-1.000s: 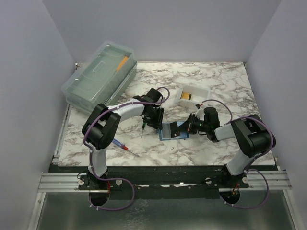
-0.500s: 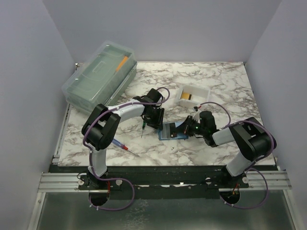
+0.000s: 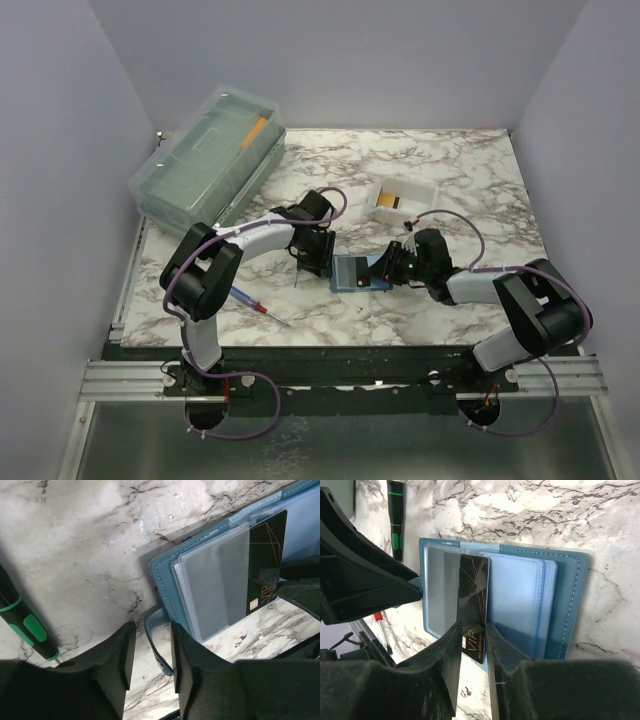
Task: Put the credit cards into the card holder
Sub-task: Insert the credit card into the card holder.
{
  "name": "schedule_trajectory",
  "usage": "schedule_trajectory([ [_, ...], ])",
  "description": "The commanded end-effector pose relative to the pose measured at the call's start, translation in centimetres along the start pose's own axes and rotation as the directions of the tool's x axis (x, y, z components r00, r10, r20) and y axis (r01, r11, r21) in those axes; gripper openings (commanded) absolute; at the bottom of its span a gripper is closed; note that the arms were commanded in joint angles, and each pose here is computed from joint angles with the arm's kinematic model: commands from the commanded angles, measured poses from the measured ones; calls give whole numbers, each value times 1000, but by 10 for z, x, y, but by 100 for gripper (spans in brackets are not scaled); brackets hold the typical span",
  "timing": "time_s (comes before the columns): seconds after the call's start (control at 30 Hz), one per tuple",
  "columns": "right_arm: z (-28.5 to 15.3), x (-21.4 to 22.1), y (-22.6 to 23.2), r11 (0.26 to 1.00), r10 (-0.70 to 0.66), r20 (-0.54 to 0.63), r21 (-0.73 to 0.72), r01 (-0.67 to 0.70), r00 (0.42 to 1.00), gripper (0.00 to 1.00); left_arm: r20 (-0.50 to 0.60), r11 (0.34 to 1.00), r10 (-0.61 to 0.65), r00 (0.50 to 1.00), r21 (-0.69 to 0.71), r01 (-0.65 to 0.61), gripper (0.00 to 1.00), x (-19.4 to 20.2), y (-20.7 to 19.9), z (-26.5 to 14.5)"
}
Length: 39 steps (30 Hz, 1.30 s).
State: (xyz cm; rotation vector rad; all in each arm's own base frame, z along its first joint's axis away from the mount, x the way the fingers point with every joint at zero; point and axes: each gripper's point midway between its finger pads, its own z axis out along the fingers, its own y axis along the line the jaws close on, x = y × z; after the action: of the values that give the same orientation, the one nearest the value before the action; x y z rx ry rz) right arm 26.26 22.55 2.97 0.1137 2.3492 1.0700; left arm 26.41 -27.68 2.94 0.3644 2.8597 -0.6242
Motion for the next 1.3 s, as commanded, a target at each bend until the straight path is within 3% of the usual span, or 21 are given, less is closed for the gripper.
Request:
schedule_trajectory([
  [0.0,4,15,-12,998,-9,-54,60,13,999,28,-42,999,-25,999,-27,24,35,14,9,7],
  [0.4,39,24,36,995,-87,-100,-55,81,991,21,-43,1000,-14,999,-14,13,27,7,0,17],
  [0.7,21,21,29,998,-33,-91,53,38,995,28,-14,998,9,1000,-64,-10,28,2,8,9],
  [0.87,-13,1,19,964,-49,-58,258,62,997,48,6,995,26,1000,-101,-26,34,1,13,-3],
  [1.0,-34,-29,39,949,-117,-20,292,118,993,62,10,996,29,1000,-80,-28,44,3,8,-12],
  [1.27,-44,-144,60,872,-164,159,485,67,974,89,9,997,70,997,-15,-70,55,0,-7,-21],
])
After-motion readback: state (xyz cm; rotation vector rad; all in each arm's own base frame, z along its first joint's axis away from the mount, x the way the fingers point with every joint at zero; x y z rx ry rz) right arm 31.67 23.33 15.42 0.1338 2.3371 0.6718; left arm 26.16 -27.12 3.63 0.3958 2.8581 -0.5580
